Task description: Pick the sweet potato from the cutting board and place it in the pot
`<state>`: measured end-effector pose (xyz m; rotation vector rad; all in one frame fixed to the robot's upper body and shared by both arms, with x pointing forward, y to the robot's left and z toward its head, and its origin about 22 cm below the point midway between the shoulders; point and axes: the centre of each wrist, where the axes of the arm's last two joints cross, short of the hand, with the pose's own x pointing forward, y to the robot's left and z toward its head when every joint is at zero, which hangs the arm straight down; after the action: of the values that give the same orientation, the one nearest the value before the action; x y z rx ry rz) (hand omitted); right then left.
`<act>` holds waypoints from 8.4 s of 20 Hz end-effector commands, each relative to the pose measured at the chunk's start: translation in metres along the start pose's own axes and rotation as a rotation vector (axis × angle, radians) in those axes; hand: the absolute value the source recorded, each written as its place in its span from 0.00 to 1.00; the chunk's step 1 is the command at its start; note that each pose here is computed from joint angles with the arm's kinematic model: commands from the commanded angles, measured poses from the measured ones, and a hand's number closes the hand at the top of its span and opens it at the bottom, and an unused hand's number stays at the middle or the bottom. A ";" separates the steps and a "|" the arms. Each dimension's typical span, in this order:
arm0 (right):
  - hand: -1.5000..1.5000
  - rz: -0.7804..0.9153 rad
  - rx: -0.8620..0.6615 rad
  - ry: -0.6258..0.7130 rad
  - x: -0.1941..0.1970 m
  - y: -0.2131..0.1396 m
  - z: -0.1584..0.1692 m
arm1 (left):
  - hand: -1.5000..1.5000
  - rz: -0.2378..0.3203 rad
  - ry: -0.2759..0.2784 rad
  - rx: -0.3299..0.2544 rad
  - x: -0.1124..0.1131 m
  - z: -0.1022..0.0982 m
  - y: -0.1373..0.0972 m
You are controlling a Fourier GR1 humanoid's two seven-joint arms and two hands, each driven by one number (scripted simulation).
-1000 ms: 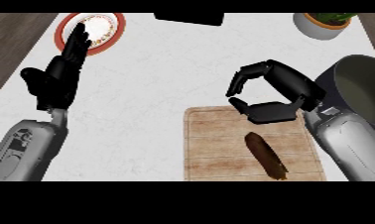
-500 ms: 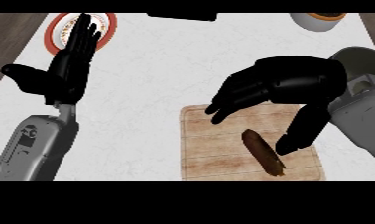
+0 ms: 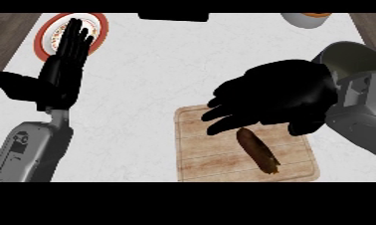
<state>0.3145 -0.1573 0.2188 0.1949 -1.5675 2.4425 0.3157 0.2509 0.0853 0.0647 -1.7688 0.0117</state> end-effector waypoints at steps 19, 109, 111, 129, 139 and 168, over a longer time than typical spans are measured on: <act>0.00 0.118 0.370 0.001 0.001 0.084 -0.061 | 0.50 -0.027 0.001 0.039 0.004 -0.002 0.024; 1.00 -0.045 -1.163 2.411 0.009 0.088 0.040 | 0.50 -0.035 0.007 0.070 -0.006 0.015 0.008; 1.00 -0.018 -1.156 2.418 0.020 0.112 0.059 | 0.50 -0.003 0.023 0.057 -0.008 0.018 0.024; 1.00 -0.362 -1.035 2.418 -0.004 0.247 0.142 | 0.50 -0.028 0.000 0.070 -0.004 0.024 0.035; 0.00 -0.562 -1.228 2.162 -0.025 0.275 0.139 | 0.50 0.006 0.017 0.043 0.000 0.008 0.028; 0.00 -0.342 -2.233 1.882 0.146 0.324 0.227 | 0.50 -0.024 0.015 0.056 -0.005 0.007 0.011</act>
<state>0.1198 -0.4549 0.0614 -1.3241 -1.4284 -0.6702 0.3013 0.2697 0.0746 0.1244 -1.7559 0.0563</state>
